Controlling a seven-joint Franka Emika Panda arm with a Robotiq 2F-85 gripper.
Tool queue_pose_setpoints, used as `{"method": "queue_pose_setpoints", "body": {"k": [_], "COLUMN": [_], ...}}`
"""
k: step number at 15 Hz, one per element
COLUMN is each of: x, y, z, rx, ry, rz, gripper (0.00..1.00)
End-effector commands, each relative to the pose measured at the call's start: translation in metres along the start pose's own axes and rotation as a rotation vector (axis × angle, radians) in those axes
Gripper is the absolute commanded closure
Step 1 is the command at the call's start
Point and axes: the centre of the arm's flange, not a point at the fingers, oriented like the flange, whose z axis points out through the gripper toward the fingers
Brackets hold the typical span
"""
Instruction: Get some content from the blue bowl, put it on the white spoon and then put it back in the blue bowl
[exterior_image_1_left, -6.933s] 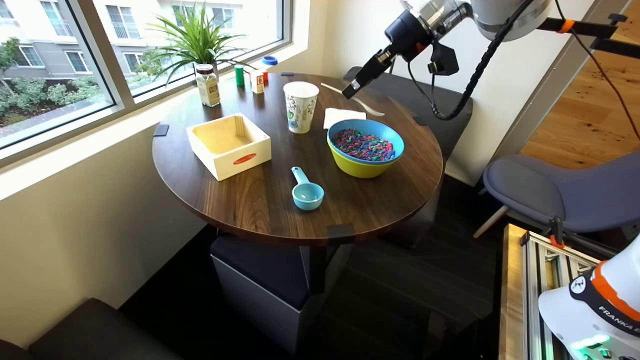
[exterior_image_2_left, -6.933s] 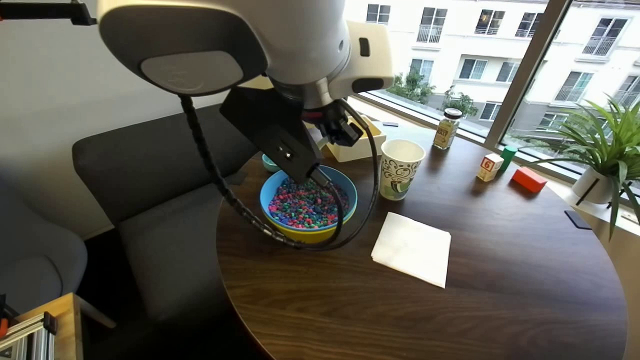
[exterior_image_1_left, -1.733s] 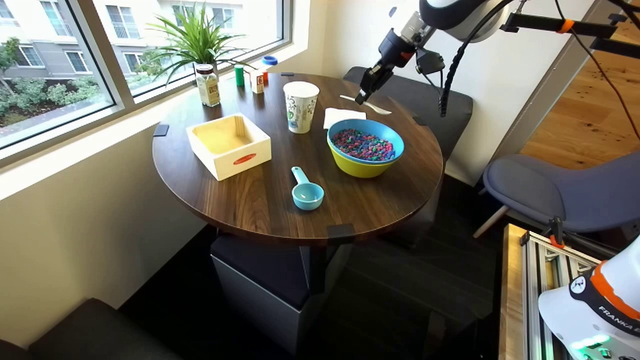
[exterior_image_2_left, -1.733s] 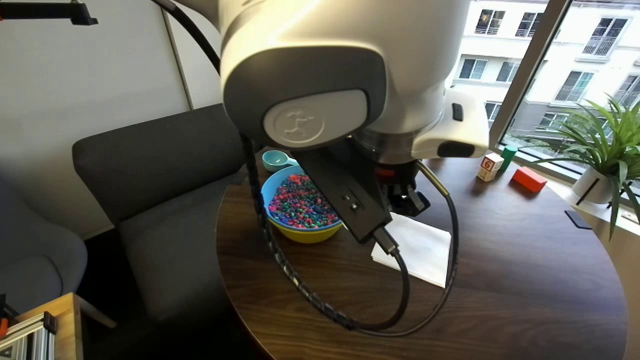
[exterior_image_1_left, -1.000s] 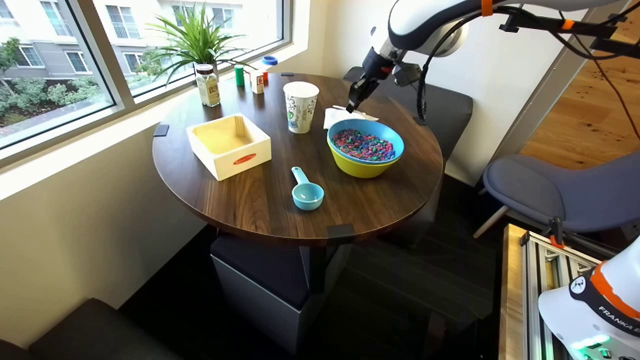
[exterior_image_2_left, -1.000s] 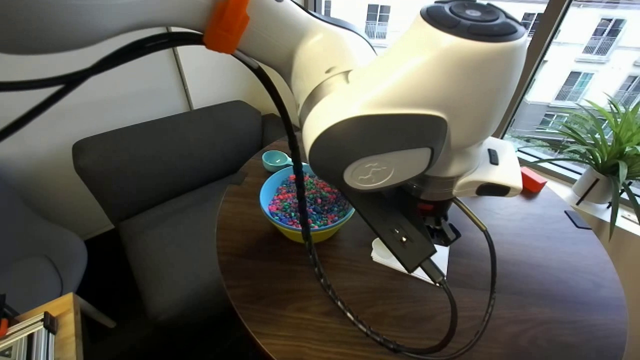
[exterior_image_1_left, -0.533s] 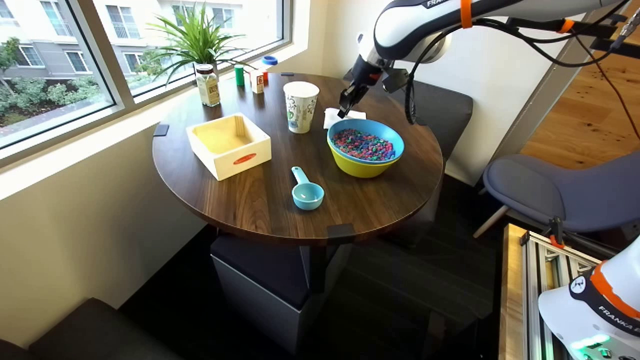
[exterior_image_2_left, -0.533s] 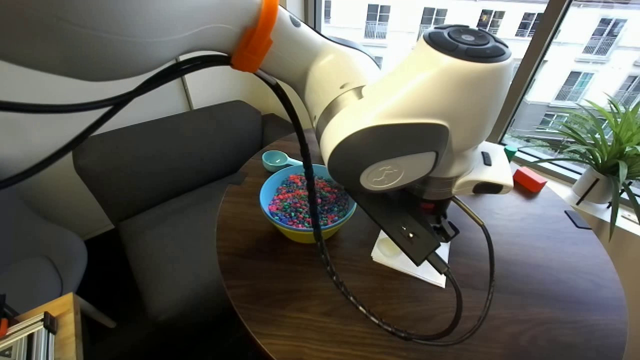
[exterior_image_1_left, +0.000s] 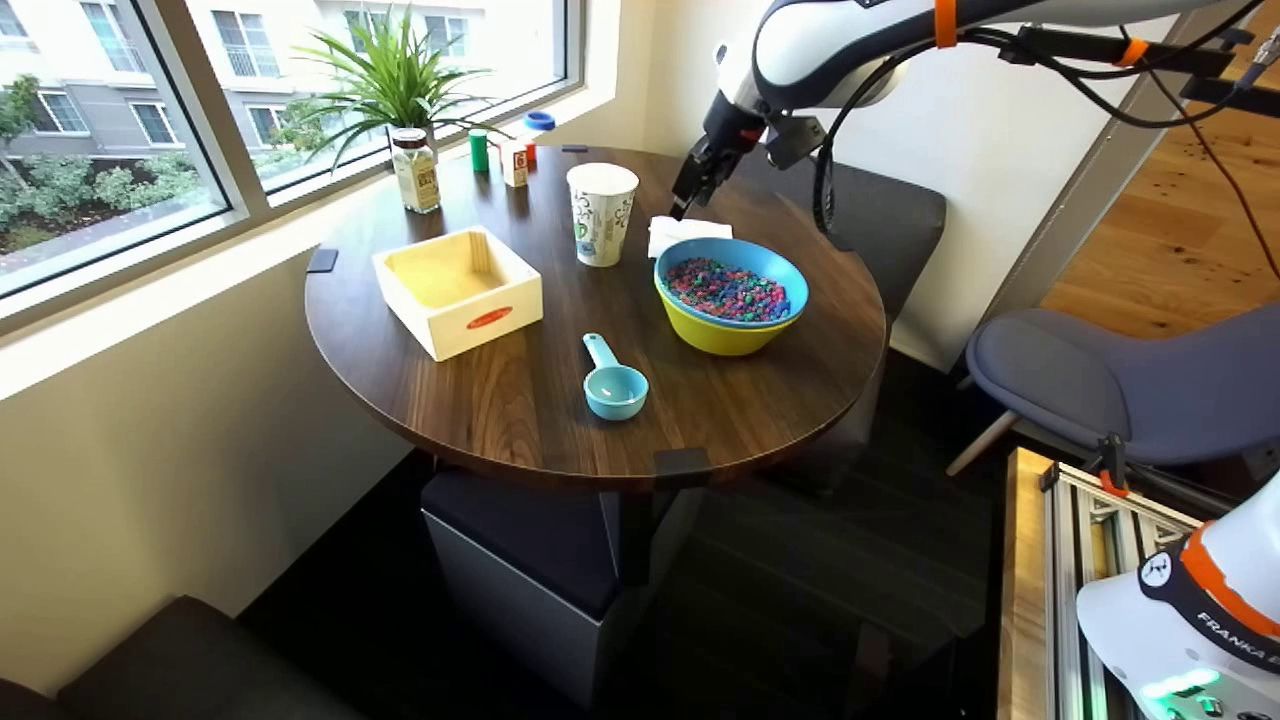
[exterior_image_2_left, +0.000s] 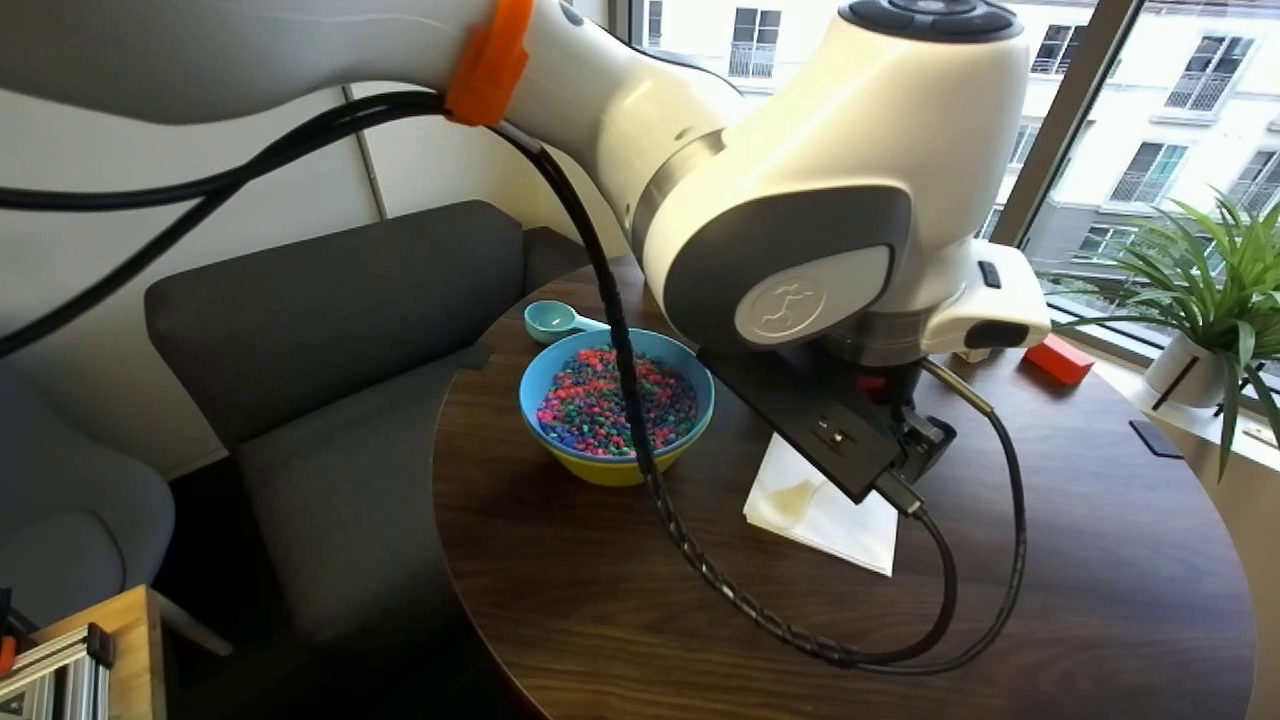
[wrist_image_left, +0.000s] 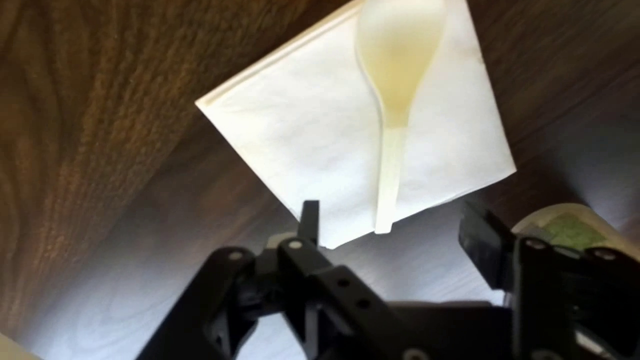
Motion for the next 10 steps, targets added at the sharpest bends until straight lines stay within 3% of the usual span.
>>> {"method": "queue_pose_setpoints", "body": {"k": [1,10], "x": [-0.010,-0.026], "y": [-0.013,-0.049], "z": [-0.027,-0.077], "rx": [-0.042,-0.214], "ry": [0.020,0.061], "rz": [0.056,0.371], "gripper": [0.00,0.00]}}
